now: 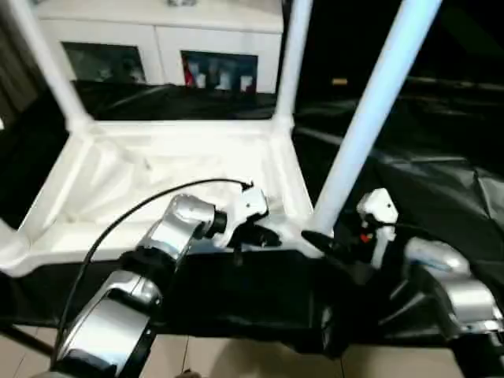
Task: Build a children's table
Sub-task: Rotate leg to tighten
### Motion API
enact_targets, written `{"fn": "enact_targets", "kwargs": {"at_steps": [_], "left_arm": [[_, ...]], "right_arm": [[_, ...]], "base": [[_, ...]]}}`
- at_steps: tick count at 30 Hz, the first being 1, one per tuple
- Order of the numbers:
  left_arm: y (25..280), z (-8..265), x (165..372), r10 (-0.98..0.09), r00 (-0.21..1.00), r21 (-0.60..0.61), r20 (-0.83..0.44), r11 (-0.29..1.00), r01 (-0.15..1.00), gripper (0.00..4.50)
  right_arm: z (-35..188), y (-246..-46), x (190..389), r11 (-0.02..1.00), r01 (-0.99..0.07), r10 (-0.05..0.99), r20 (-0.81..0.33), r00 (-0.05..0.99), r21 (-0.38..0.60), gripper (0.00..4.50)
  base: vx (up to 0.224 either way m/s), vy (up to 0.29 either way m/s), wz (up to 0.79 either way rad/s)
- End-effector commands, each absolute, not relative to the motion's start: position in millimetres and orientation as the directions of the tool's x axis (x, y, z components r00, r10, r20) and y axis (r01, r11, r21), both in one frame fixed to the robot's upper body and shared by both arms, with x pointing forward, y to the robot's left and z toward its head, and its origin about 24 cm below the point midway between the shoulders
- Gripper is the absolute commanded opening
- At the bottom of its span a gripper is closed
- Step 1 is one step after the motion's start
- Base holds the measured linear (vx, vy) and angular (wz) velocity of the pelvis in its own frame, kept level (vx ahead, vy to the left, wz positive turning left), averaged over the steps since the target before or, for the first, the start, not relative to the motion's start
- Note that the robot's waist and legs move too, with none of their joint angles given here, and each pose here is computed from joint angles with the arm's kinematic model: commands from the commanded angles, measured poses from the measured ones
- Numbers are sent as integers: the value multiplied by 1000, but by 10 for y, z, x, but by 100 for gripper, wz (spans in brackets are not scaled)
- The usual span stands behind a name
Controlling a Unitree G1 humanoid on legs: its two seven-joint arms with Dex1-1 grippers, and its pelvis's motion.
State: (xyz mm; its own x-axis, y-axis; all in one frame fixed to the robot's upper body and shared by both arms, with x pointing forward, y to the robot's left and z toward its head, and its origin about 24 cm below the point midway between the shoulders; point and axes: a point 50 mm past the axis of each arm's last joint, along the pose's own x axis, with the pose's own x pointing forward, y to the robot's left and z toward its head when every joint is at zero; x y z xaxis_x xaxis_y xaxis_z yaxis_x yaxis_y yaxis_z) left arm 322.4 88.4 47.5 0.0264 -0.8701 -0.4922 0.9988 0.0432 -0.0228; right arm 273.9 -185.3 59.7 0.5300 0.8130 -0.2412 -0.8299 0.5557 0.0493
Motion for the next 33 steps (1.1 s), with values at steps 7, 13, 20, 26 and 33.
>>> {"fn": "enact_targets", "kwargs": {"at_steps": [7,13,20,26,33], "left_arm": [[876,425,3084,-877,-108,-98,-467,-70,993,0],[890,431,3065,-875,-117,-102,-470,-78,992,0],[882,432,3061,-876,-116,-104,-468,-75,992,0],[890,418,3050,-873,-117,-113,-473,-71,991,0],[823,375,3133,-871,3,-89,-491,54,995,0]], "right_arm": [[579,-1860,2650,457,-886,857,-302,417,75,358],[539,-1827,2646,419,-904,869,-328,371,85,307],[547,-1801,2679,414,-906,872,-324,368,85,255],[537,-1796,2645,393,-913,883,-323,341,110,214],[398,-1733,2623,485,-863,851,-304,428,142,207]], "base": [[0,0,0],[0,0,0],[0,0,0],[0,0,0],[0,0,0]]}}
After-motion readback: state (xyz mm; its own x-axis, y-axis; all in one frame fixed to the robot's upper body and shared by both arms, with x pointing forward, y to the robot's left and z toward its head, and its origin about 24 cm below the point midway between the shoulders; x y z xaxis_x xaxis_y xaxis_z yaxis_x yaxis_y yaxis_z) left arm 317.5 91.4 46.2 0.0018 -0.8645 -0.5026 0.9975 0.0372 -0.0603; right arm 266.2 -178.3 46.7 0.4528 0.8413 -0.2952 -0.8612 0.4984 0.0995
